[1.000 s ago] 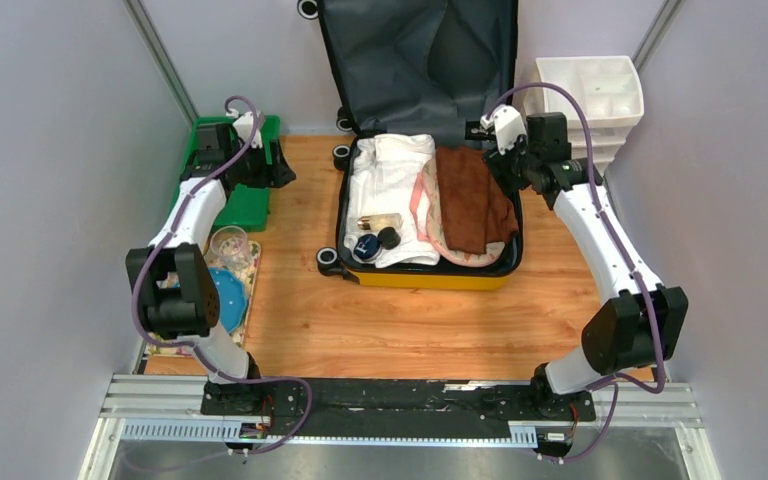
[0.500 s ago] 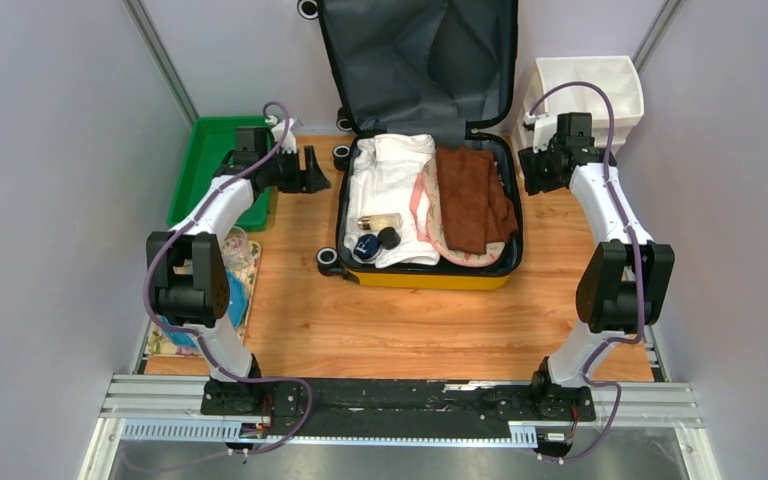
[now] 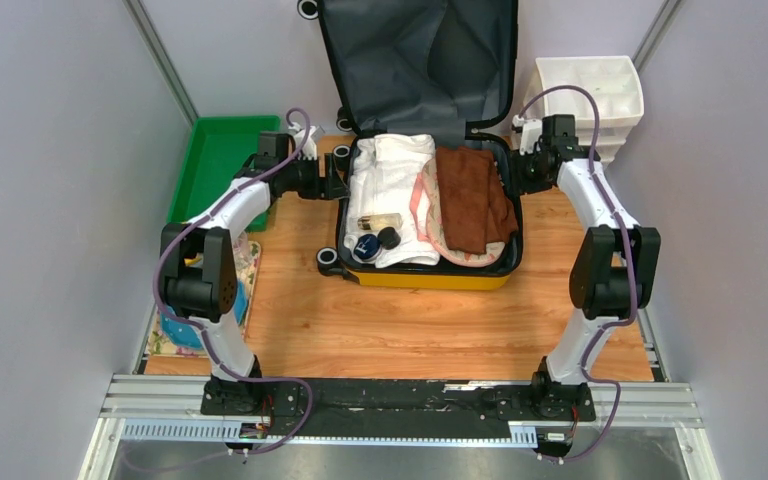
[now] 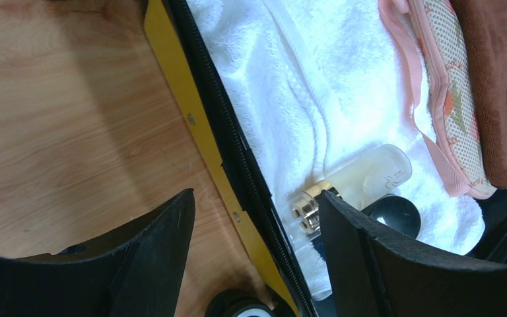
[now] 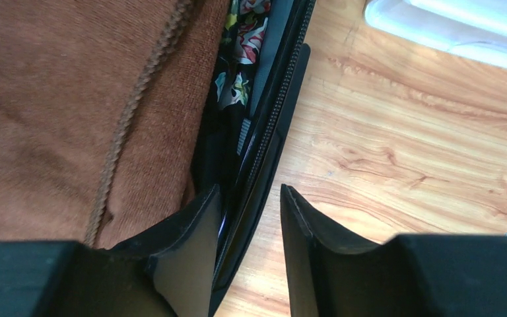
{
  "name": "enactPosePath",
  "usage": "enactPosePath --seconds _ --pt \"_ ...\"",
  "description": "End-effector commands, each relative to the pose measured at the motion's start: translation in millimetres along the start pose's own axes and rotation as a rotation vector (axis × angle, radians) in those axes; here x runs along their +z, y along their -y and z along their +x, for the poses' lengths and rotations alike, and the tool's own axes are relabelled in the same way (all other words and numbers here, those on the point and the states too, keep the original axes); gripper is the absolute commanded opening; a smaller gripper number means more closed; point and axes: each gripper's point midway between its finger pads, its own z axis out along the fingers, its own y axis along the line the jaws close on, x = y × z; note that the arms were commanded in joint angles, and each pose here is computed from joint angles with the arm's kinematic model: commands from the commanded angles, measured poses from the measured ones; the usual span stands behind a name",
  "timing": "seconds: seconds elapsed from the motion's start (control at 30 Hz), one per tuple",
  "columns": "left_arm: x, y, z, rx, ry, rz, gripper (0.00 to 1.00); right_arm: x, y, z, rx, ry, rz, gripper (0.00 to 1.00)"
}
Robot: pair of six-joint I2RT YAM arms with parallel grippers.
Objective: Open, take out, and arrange the luggage
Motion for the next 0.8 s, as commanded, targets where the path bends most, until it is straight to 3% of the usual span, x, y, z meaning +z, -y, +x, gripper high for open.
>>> enactPosePath --seconds 0.0,0.17,0.27,0.37,0.43,0.77 --pt "14 10 7 -0.009 -0.014 0.034 0.75 14 10 -10 0.005 0.011 0.057 0.39" --pt "32 14 18 0.011 -0.053 0.046 0.66 26 9 -10 -0.014 -0.011 0.098 0.22" --pt "43 11 18 0.003 -0.064 0.041 0.50 26 17 -6 -0.014 -0.025 0.142 0.08" --pt "53 17 16 0.007 -0.066 0.061 0.18 25 25 -5 -0.017 -0.028 0.174 0.00" --pt "61 23 13 0.024 -0.064 0.080 0.03 25 28 -5 -0.013 -0.026 0.186 0.00" --pt "86 45 5 0.072 -0.055 0.121 0.00 13 69 -2 0.012 -0.029 0.293 0.00"
